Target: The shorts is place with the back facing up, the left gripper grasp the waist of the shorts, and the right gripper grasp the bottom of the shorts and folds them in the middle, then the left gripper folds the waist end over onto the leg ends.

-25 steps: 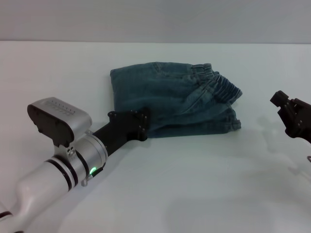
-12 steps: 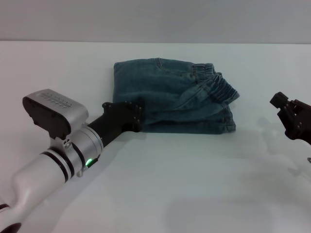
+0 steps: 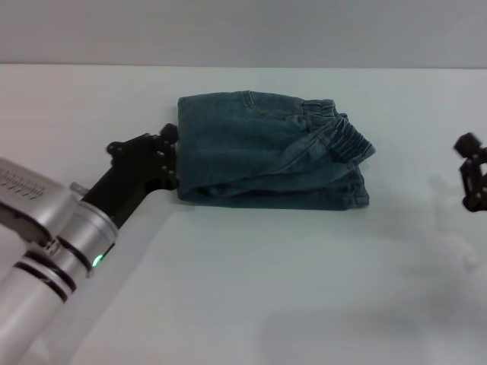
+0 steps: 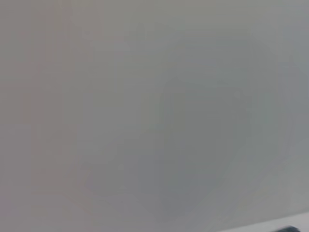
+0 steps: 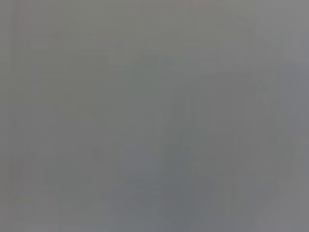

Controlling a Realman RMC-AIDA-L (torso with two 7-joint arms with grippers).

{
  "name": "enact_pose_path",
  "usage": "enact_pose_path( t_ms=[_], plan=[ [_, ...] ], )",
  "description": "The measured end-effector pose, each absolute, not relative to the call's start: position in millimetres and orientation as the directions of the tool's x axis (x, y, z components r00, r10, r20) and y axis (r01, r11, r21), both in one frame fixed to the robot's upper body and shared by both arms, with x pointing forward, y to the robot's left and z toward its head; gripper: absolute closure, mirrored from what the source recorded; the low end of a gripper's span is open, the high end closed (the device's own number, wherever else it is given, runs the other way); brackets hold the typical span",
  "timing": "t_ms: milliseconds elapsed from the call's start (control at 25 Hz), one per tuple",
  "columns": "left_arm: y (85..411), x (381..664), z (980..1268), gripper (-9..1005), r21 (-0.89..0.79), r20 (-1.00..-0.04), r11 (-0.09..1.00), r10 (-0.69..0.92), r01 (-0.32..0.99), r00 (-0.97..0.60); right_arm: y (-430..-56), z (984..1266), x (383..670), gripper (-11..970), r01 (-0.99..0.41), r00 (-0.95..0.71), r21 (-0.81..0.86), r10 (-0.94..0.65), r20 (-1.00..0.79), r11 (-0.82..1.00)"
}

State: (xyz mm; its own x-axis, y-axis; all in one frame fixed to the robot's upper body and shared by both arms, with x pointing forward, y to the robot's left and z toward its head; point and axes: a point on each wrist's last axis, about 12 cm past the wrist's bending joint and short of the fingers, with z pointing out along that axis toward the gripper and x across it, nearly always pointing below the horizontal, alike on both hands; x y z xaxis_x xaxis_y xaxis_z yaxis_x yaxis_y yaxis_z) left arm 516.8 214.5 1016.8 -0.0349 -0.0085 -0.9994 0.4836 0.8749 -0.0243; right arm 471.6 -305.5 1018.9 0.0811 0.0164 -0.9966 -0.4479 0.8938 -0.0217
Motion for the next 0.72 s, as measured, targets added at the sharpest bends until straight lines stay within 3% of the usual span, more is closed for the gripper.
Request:
enact_pose_path(
  t_ms=[200,320,480,720],
  plan=[
    [221.4,507.8,1015.2,893,-0.041,-0.999,0.888,-0.034,0.458,-0.024,-306.7,1016.2,459.7,831,-0.298,0.168,-0.097,-0.048,-0.985,0.95],
    [224.7,502.3,1015.9,890,-0.035,-0.999,0.893,-0.04,0.449,0.0,-315.8,1016.1,445.8,830,-0.114,0.205,-0.016,0.008,-0.979,0.993],
    [227.7,499.7,1016.5,887,-0.031,-0.999,0.901,-0.043,0.433,0.017,-324.3,1014.3,435.7,829,0.018,0.217,0.05,0.045,-0.975,0.999],
    [240.6,499.4,1019.2,882,-0.037,-0.997,0.931,-0.059,0.362,0.048,-335.2,1012.6,417.6,827,0.123,0.237,0.083,0.052,-0.97,0.989]
  ],
)
